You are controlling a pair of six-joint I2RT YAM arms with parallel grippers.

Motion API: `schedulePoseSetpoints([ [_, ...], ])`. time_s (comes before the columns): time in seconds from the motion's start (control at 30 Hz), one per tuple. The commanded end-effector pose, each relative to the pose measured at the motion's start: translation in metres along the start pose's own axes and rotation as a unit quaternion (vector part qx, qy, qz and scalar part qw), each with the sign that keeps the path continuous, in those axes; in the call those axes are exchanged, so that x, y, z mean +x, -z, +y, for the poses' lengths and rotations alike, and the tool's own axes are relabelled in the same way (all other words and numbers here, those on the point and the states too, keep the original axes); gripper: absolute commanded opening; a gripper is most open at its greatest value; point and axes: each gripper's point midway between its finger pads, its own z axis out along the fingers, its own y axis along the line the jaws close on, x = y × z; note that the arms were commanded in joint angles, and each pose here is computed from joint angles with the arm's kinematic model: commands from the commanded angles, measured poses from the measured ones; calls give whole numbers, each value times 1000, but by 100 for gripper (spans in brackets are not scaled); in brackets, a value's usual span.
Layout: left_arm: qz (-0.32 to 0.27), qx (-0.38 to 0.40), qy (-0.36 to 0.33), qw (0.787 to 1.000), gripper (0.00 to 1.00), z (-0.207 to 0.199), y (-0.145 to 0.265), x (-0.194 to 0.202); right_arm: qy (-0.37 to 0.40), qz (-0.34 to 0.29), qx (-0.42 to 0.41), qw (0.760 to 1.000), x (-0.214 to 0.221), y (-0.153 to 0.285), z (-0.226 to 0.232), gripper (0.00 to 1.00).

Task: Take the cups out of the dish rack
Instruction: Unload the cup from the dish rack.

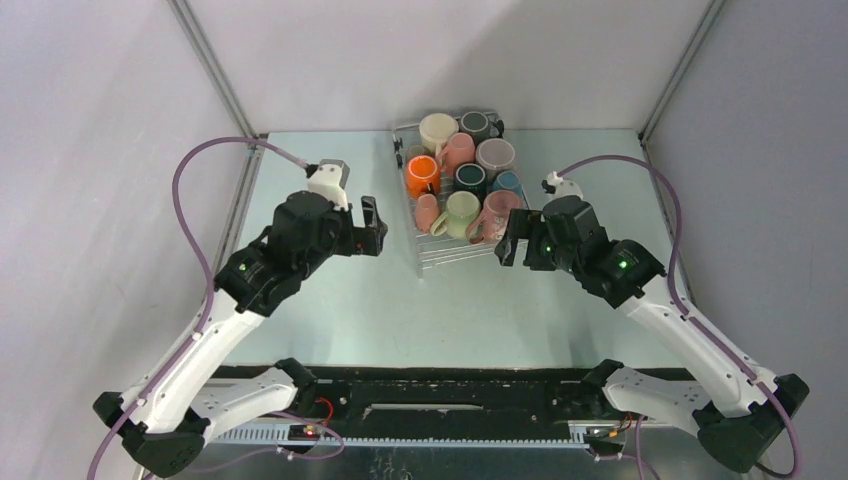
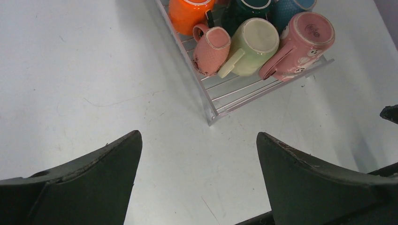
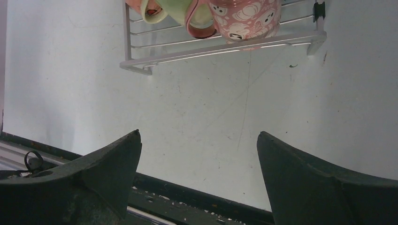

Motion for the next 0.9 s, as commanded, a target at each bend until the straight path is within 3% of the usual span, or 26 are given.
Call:
schedulePoseSetpoints([
  [0.0,-19,-2,6,1000,100,1,7,-9,12,-24,-5,1000,-16,8,7,100],
  [0.43,-25,17,-5,1000,100,-1,18,-9,32,-11,10,999,-10,-3,6,100],
  [0.87,-6,38,-17,999,100,-8,12,-1,70,3,43,997,-33,-58,-4,100],
])
